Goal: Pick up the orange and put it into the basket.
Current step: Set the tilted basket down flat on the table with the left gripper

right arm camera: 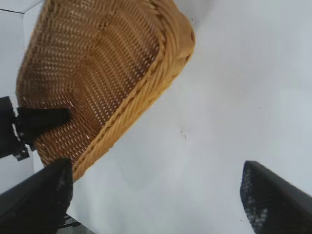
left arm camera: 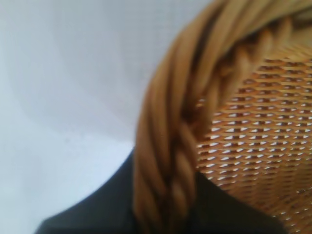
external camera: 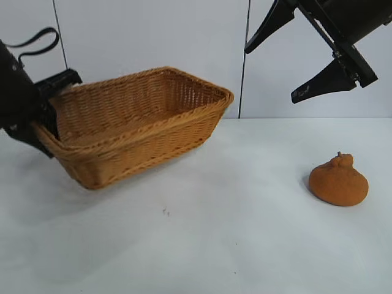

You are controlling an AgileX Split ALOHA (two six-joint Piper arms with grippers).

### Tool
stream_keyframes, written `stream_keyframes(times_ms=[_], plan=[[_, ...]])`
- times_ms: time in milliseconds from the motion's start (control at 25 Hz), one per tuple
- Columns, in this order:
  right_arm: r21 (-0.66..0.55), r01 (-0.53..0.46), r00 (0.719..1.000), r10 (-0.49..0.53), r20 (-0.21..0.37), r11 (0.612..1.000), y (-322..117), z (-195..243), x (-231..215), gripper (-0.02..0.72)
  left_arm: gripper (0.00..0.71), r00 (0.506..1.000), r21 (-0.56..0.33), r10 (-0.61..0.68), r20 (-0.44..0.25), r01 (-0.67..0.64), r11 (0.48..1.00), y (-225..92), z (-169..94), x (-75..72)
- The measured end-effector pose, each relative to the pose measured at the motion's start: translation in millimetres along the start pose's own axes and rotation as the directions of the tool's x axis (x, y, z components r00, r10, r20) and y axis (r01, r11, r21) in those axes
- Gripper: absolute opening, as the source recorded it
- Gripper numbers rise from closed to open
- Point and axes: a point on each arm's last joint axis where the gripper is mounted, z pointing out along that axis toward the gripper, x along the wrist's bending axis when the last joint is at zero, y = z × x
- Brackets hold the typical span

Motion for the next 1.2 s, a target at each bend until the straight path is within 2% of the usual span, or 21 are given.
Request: stream_keyframes(times_ms=[120,240,520,800,960,1200], plan=[[0.001,0.000,1.000,0.000,0.000,1.000,0,0,0,0.640,0.085,0.989,0.060,0.143,-0.020,-0.142,0.988,8,-1,-9.3],[0.002,0.001,1.000,-0.001,0.000,1.000,0,0,0,0.640,0.085,0.969,0.147,0.246,-0.033,-0.238,0.960,13,11,-14.7],[0.002,0.001,1.000,-0.001,0.000,1.000,0,0,0,0.640,0.085,0.927,0.298,0.370,0.061,-0.371,0.879,14,32,-28.6],[0.002,0.001,1.000,-0.001,0.001,1.000,0,0,0,0.640,0.085,0.900,0.342,0.430,0.072,-0.427,0.837,-4,52,-38.7],[0.003,0.002,1.000,-0.002,0.003,1.000,0,0,0,0.640,0.085,0.892,0.324,0.447,0.071,-0.445,0.835,-10,69,-43.4],[0.003,0.004,1.000,-0.004,0.005,1.000,0,0,0,0.640,0.085,0.892,0.344,0.449,0.042,-0.435,0.832,-10,91,-35.7]])
